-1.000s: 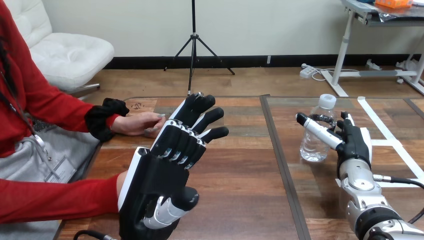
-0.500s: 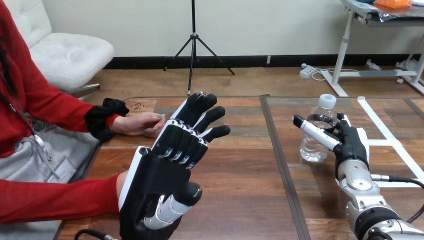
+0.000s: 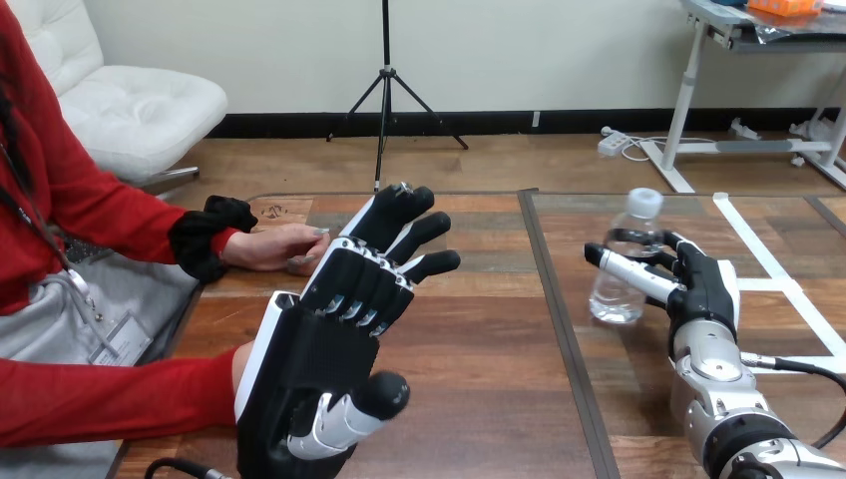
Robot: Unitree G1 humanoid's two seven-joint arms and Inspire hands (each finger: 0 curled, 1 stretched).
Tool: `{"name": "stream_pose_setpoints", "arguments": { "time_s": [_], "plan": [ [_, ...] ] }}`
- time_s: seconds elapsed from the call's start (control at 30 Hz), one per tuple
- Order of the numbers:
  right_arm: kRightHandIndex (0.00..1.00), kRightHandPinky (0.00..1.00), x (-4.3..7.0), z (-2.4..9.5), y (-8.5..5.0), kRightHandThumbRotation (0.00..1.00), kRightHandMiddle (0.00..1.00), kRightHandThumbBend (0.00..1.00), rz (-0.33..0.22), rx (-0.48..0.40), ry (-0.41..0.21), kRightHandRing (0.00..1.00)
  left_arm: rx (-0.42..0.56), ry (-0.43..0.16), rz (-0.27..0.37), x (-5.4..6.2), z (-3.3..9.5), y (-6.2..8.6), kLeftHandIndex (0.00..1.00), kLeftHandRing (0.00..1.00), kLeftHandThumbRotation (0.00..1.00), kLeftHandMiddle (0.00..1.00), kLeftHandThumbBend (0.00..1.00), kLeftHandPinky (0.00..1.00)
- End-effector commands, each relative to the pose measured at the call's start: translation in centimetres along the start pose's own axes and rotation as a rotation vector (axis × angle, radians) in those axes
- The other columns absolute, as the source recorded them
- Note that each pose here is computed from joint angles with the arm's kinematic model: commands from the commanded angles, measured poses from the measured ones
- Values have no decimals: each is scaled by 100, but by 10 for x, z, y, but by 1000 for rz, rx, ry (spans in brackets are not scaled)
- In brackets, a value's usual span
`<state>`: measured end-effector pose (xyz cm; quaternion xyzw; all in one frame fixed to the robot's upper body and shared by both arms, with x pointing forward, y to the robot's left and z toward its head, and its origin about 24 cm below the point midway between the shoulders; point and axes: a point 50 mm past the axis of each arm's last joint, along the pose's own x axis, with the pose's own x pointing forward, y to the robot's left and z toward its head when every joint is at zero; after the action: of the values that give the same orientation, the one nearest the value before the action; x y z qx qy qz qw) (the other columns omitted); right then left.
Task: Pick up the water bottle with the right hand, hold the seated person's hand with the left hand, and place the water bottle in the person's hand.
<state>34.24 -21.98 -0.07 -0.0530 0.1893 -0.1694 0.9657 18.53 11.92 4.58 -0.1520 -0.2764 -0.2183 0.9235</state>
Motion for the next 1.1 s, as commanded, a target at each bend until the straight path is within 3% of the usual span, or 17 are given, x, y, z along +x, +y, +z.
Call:
{"name": "stream_pose_setpoints", "arguments": {
  "time_s": [0.0, 0.5, 1.07],
  "plan": [
    [64, 60, 4, 39, 17, 1, 65, 89, 13, 31, -100, 62, 18, -64, -2, 10, 7, -5, 88, 87, 54, 90, 100, 78],
    [47, 52, 4, 33, 15, 0, 52, 82, 3, 39, -79, 52, -9, -60, -12, 12, 5, -8, 88, 87, 54, 90, 100, 77],
    [28, 40, 3, 27, 10, 0, 35, 74, 33, 158, -90, 37, -16, -44, -22, 14, 6, -10, 88, 87, 55, 90, 100, 76]
  ]
}}
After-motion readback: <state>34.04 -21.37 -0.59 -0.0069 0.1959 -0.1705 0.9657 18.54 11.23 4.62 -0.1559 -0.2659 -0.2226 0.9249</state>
